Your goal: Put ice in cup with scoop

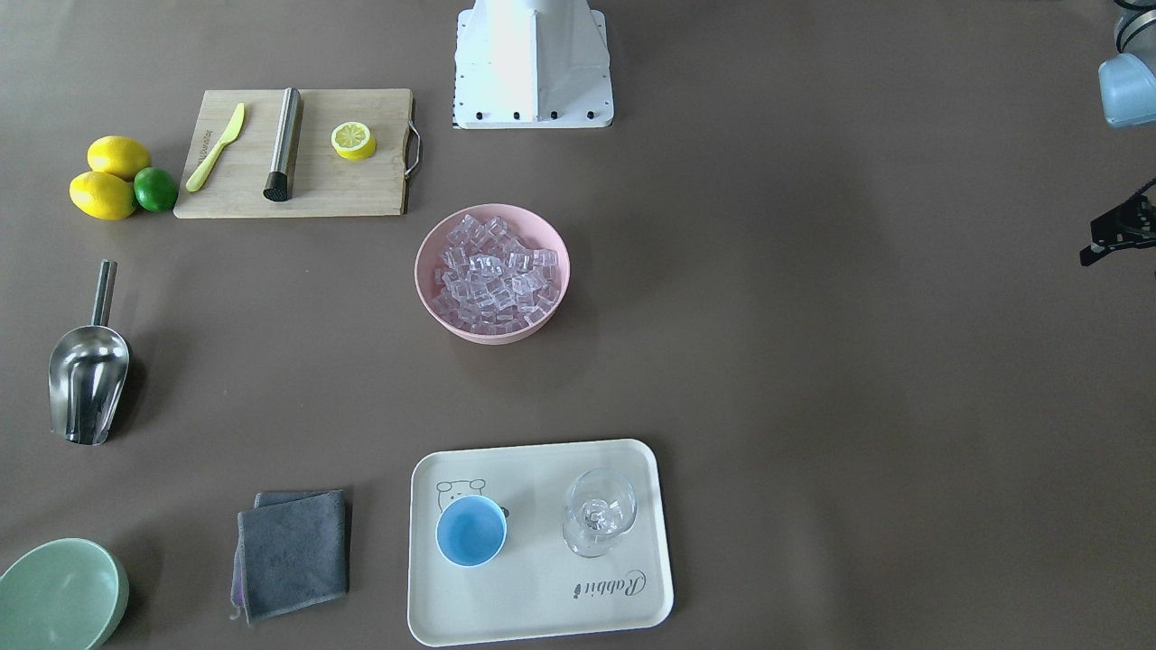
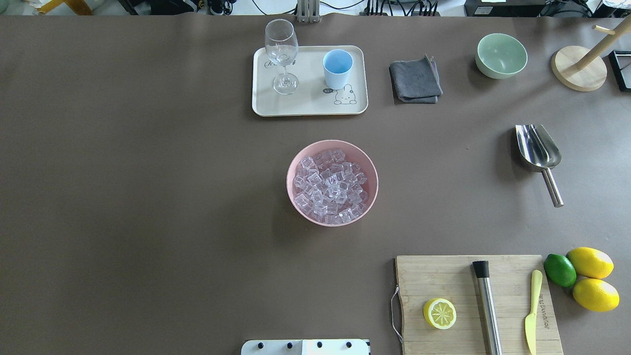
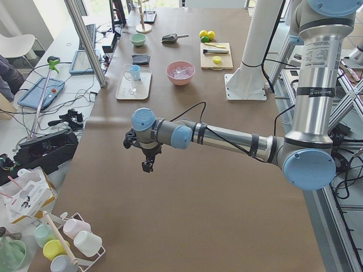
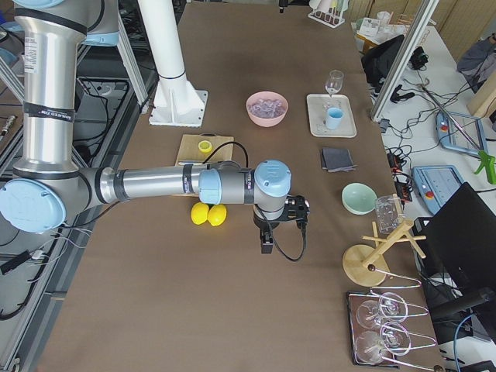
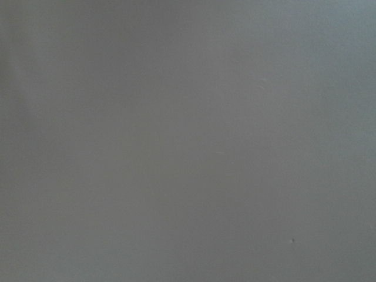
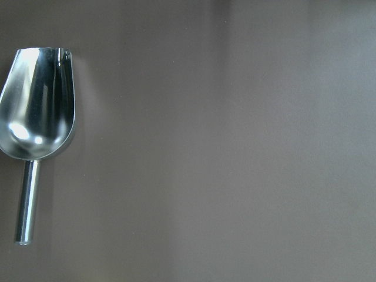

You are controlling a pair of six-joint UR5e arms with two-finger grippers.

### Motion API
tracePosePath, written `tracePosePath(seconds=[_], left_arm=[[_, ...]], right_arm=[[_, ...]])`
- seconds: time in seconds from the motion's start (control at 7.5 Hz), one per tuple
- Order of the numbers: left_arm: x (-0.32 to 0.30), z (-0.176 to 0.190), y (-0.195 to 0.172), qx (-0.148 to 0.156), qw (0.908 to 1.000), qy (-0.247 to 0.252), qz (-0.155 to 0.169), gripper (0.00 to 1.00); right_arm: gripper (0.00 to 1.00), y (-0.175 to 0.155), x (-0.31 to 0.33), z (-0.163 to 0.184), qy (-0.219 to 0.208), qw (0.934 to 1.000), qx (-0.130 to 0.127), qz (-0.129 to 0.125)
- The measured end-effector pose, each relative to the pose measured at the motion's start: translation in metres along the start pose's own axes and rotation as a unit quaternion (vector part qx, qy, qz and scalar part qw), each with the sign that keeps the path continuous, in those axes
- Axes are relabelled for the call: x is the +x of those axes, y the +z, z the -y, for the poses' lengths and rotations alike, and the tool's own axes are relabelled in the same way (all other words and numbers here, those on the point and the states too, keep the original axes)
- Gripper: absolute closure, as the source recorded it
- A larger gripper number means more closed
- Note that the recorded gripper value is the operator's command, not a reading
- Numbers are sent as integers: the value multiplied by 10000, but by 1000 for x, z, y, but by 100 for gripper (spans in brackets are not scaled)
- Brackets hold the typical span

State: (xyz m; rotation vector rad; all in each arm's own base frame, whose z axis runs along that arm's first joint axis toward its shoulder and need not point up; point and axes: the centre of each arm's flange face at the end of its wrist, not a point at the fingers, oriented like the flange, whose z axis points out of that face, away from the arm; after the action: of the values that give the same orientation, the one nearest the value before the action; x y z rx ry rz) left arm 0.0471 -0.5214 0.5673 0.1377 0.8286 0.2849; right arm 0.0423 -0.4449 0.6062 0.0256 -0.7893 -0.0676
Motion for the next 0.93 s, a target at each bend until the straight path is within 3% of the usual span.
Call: tracePosePath(seconds=[0.93], left_arm=[[1, 17, 4, -19, 10000, 44, -15, 1]], right_arm=[[0, -4, -3, 2, 44, 10000, 42, -29]])
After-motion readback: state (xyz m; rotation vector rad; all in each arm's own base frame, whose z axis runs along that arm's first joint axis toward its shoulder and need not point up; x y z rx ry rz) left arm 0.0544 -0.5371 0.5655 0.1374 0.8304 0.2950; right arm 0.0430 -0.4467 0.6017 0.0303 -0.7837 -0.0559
